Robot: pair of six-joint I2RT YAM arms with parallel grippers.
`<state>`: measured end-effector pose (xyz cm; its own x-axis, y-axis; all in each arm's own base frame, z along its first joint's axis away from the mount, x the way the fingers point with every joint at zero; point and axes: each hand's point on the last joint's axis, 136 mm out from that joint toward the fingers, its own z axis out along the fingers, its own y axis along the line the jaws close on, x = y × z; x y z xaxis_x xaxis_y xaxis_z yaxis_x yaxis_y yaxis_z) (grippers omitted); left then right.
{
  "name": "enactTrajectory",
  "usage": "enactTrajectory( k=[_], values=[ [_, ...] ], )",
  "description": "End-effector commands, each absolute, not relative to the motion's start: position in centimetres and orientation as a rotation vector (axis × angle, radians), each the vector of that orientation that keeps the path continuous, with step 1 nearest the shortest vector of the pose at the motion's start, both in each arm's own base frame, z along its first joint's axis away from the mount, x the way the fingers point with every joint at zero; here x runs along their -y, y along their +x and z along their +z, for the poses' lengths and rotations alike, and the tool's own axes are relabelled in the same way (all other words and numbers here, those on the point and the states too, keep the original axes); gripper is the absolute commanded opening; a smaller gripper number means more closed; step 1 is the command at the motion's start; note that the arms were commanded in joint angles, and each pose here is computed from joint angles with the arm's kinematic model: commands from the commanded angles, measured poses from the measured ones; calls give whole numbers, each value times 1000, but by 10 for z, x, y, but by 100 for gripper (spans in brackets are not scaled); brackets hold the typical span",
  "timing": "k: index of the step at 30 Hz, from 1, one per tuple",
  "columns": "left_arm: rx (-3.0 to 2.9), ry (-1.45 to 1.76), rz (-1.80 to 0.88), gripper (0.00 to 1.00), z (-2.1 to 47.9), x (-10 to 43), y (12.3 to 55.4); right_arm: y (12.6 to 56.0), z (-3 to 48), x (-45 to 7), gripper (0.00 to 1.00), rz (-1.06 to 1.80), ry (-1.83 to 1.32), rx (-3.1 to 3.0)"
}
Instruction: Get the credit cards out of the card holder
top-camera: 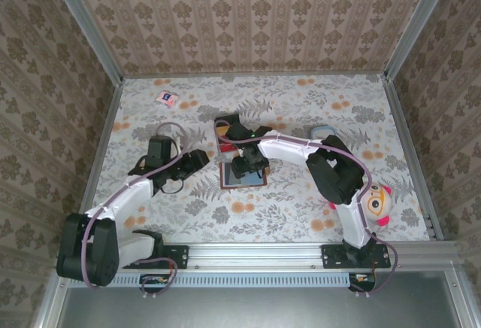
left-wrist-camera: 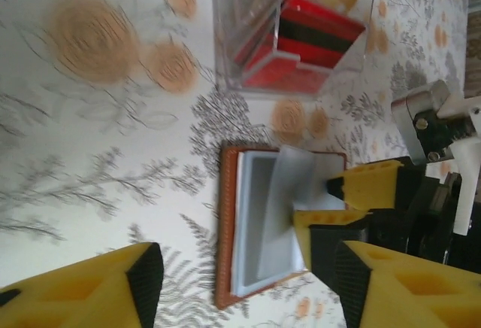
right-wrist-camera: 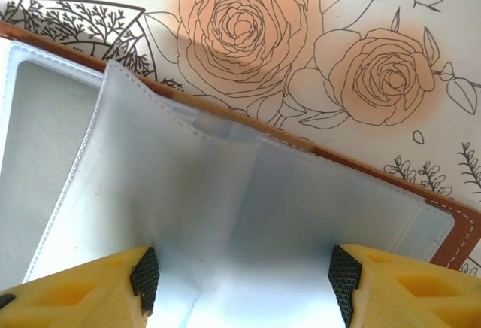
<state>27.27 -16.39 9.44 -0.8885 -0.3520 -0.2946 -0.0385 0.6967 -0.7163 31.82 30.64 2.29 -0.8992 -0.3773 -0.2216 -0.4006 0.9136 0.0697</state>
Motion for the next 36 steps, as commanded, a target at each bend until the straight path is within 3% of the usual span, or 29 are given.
enactTrajectory(
  k=[1, 10, 23, 36],
  values=[
    [-2458, -322, -1146, 56, 96, 183, 274, 298, 1, -295, 64, 173, -583, -2972],
    [-2530, -231, -1191, 41, 83, 213, 269, 298, 0, -297, 57, 233, -550, -2973],
    [-2675, -211, -1190, 31, 56, 242, 260, 299, -5, -292, 55, 248, -481, -2984],
    [-2852, -207, -964, 31, 25, 233, 238, 298, -9, -292, 52, 263, -447, -2999]
  ],
)
